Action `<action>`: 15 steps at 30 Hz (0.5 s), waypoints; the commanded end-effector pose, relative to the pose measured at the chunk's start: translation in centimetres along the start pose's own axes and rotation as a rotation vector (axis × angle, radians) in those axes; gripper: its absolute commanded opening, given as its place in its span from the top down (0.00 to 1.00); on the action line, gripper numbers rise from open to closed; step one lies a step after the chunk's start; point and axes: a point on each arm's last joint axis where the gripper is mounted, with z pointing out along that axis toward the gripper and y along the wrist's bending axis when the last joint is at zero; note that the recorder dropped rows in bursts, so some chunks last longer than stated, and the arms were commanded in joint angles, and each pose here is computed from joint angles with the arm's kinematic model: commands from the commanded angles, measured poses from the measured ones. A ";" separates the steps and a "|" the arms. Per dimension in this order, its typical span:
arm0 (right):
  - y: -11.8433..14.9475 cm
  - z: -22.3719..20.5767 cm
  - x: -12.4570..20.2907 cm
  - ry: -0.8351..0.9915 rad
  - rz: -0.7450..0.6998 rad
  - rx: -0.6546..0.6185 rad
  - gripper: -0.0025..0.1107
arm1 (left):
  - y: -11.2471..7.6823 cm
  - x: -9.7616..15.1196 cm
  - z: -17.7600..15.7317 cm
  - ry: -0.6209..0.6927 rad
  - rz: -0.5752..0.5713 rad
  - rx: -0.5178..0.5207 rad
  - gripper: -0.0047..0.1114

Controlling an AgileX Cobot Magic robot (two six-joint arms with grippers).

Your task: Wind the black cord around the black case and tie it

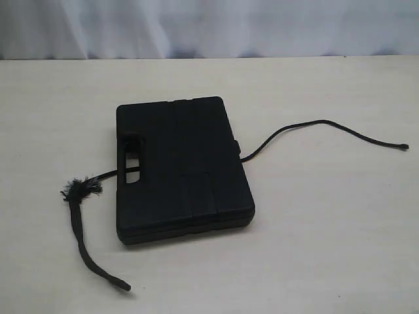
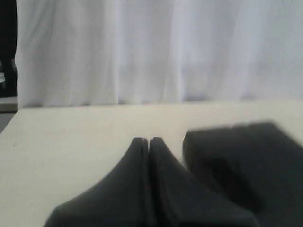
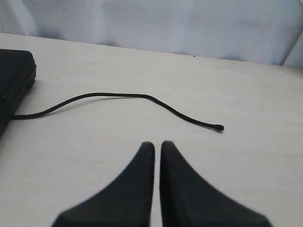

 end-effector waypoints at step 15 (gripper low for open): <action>0.0 0.0 0.0 -0.006 -0.014 0.001 0.94 | 1.2 -7.7 -2.3 -0.830 -0.426 0.036 0.96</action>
